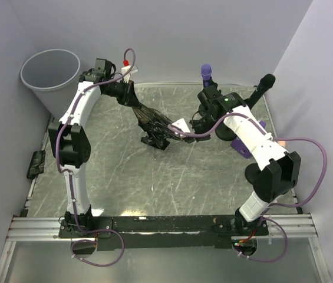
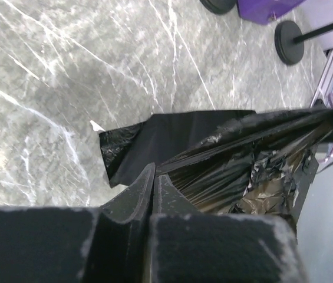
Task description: Put the trash bags into the trash bin
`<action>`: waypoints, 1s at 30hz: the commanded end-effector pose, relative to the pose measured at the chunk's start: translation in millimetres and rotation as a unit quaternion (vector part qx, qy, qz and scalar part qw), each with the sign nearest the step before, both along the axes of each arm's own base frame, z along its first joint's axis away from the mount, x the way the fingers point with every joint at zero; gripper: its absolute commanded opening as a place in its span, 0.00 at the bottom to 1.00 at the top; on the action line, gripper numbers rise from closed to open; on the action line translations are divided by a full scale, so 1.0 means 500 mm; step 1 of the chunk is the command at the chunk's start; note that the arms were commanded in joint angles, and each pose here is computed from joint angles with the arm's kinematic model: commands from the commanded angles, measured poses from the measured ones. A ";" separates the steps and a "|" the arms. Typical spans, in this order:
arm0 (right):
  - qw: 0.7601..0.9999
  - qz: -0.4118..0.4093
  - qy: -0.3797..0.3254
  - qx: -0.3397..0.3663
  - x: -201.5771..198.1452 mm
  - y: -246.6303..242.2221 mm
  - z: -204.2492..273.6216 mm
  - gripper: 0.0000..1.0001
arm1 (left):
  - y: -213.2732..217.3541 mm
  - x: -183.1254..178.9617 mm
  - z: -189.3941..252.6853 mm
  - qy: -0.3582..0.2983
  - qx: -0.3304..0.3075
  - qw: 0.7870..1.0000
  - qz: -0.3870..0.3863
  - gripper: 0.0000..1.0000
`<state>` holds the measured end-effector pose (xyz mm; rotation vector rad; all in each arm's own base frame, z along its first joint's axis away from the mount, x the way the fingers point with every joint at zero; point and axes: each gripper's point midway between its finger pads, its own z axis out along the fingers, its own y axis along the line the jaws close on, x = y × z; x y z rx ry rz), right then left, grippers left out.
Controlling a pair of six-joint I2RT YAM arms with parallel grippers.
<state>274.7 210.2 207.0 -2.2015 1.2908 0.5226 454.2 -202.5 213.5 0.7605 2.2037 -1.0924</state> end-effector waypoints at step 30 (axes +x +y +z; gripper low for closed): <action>0.971 -0.070 0.056 0.224 -0.018 0.124 0.319 0.00 | -0.125 -0.204 0.170 -0.470 -0.010 0.819 -0.330 0.89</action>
